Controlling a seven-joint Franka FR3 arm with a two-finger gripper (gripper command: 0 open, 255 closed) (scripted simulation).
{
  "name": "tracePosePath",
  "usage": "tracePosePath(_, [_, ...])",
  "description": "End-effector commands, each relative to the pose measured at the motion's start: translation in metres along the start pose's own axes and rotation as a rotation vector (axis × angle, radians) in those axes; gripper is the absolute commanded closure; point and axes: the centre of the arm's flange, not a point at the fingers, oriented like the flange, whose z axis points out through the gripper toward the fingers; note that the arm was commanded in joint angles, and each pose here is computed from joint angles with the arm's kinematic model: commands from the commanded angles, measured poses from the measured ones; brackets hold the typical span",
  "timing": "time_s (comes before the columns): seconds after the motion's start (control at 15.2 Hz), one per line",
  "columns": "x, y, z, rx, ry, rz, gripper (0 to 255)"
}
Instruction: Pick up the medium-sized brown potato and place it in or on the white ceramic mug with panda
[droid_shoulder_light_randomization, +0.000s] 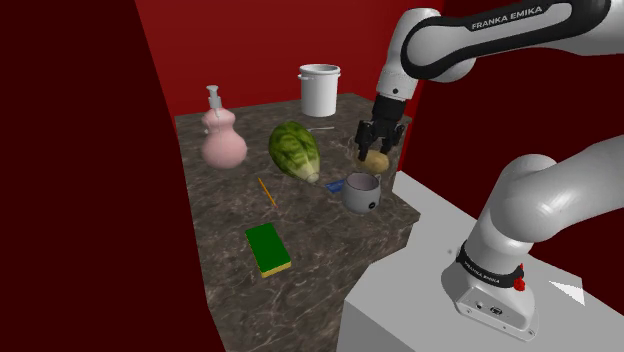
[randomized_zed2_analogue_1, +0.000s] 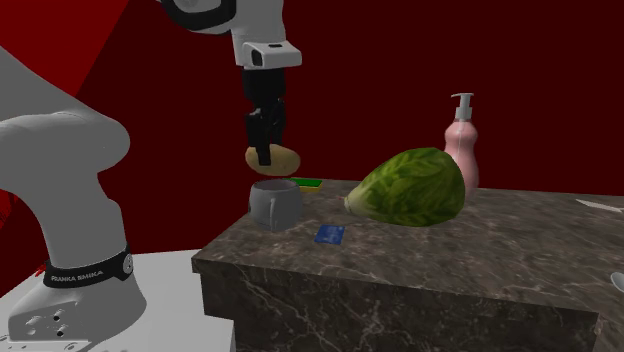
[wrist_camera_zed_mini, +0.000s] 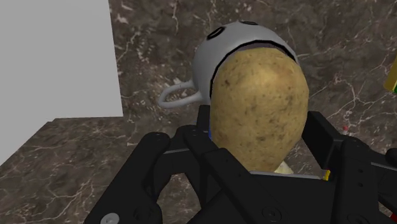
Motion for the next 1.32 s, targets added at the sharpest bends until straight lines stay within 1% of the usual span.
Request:
tracePosePath(0.0, [0.0,0.002,0.011,0.0,0.001,0.0,255])
tracePosePath(0.2, [0.001,0.005,0.025,0.0,0.001,0.0,255])
tracePosePath(0.73, [0.001,0.005,0.025,0.0,0.001,0.0,255])
tracePosePath(0.79, [0.001,0.005,0.025,0.0,0.001,0.0,0])
tracePosePath(1.12, [0.001,0.005,0.025,0.0,0.001,0.0,0])
tracePosePath(1.25, [0.001,0.005,-0.001,0.0,0.001,0.0,0])
